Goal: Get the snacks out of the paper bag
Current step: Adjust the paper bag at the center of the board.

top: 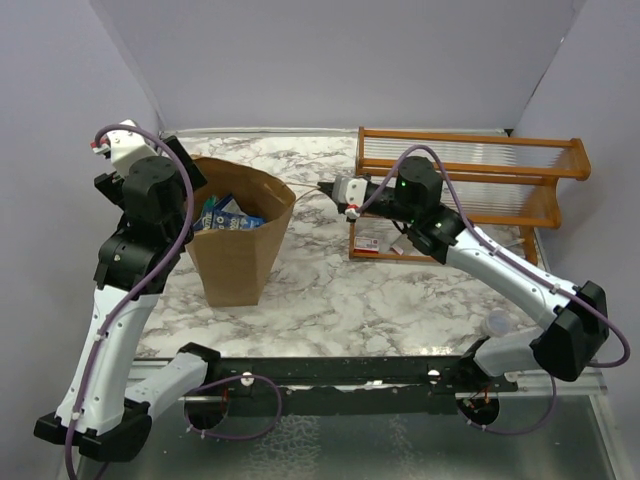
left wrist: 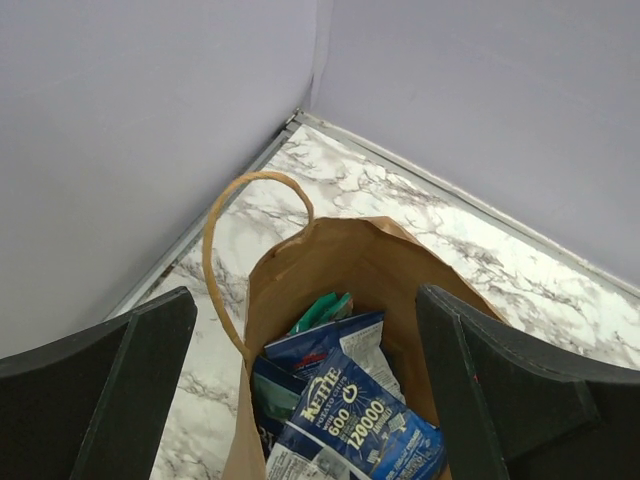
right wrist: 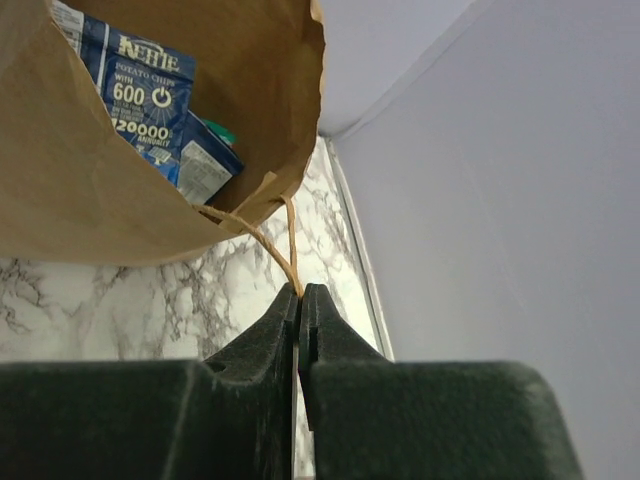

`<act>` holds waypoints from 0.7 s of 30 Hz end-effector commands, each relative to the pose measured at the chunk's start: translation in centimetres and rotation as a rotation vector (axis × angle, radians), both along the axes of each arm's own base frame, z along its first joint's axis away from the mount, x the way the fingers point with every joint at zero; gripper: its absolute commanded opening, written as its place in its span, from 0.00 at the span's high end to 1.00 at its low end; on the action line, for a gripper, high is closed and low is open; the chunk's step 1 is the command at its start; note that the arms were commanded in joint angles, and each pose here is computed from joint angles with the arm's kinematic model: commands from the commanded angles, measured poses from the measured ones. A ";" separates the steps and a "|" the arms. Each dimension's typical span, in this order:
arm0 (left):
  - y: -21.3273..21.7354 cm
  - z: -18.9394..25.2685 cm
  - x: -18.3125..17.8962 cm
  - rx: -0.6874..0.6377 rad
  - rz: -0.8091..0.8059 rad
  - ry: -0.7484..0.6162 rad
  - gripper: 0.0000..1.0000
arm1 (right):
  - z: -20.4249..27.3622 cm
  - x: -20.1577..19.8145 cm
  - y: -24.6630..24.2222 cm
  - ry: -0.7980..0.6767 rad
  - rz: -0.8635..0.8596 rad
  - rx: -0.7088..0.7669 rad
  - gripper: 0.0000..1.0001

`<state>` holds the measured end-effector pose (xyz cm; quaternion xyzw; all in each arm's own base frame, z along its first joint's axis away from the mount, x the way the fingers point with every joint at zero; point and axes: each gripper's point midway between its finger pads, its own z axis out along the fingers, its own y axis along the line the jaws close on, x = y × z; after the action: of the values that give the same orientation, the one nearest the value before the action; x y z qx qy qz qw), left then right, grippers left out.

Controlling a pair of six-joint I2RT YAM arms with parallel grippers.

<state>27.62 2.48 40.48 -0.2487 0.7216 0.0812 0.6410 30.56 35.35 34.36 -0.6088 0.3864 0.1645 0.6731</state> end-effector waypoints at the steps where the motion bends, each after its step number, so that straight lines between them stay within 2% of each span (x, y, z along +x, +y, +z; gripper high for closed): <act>1: -0.8 0.5 0.6 -0.078 -0.015 -0.047 0.05 | 0.5 -1.1 -1.7 -0.006 0.018 0.026 0.99; 8: 0.4 -1.4 -0.3 -0.119 0.081 -0.022 0.04 | 0.0 -1.1 -2.6 -0.004 -0.002 0.015 0.99; 10: 1.3 -2.6 -0.7 -0.089 0.131 -0.007 0.06 | 0.2 -1.2 -2.7 -0.009 -0.002 0.016 0.99; 12: 2.5 -3.9 -0.7 -0.002 0.179 0.016 0.10 | 0.3 -1.5 -2.8 -0.013 0.006 0.021 0.99; 13: 3.0 -4.4 -0.4 0.018 0.193 0.023 0.15 | 0.4 -1.7 -2.8 -0.017 0.009 0.027 0.99; 18: 4.5 -6.4 2.3 -0.034 0.165 0.065 0.23 | 0.2 -1.8 -2.8 -0.009 0.016 0.027 0.99; 21: 4.4 -6.0 3.8 -0.041 0.100 0.054 0.27 | 0.4 -2.0 -3.0 -0.016 0.018 0.029 0.99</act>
<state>29.09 7.36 32.74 -0.3209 0.7311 0.1563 0.5815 29.30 32.75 33.38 -0.6081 0.3899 0.1667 0.6710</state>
